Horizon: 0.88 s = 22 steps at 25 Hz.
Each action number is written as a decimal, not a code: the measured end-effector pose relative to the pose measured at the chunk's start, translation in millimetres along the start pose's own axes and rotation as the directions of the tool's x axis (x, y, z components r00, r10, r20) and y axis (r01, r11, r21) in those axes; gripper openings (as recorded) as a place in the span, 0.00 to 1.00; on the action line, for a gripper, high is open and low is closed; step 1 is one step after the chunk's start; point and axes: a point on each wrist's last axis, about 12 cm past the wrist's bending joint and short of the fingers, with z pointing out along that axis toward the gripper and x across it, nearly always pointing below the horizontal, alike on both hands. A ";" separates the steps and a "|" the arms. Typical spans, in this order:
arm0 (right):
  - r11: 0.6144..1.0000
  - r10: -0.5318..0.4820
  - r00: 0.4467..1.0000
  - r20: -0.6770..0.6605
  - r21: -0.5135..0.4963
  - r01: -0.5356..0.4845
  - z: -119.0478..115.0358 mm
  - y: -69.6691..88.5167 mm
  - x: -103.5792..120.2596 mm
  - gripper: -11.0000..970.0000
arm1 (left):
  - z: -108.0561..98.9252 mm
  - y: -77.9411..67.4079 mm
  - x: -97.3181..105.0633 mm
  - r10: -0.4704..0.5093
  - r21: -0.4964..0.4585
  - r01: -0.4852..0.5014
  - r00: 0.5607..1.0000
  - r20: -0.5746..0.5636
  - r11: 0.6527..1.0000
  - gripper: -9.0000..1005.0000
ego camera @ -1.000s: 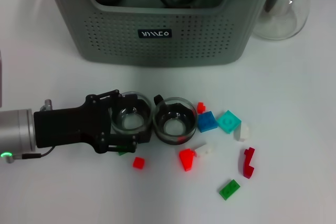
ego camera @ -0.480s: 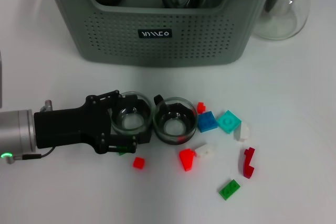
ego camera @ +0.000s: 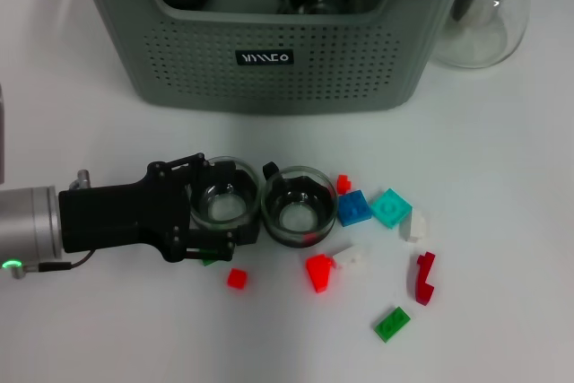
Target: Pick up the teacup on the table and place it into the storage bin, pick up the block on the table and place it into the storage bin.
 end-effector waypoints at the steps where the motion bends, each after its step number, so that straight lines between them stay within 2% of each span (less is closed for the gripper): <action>1: 1.000 0.000 1.000 0.000 0.000 0.000 0.0 0.0 0.0 0.11 | -0.1 -0.1 0.1 0.000 0.000 0.000 1.000 0.000 1.000 0.93; 8: 1.000 -0.013 1.000 0.014 0.000 0.013 -3.0 -0.2 -7.7 0.19 | -0.8 -0.7 1.1 -0.003 -0.002 0.003 1.000 0.000 1.000 0.93; 14: 1.000 -0.020 0.998 0.061 -0.014 0.021 -17.3 -3.8 -26.9 0.35 | -1.3 -1.3 1.7 -0.006 -0.002 0.006 1.000 0.000 1.000 0.93; 19: 1.000 0.007 0.989 0.145 -0.008 -0.006 -48.1 -13.9 -50.3 0.56 | -1.7 -1.8 2.2 -0.008 -0.002 0.008 1.000 0.000 1.000 0.93; 22: 0.999 0.044 0.971 0.236 -0.019 -0.041 -77.3 -21.1 -61.1 0.80 | -2.3 -2.6 1.9 -0.010 0.002 0.010 1.000 0.007 1.000 0.93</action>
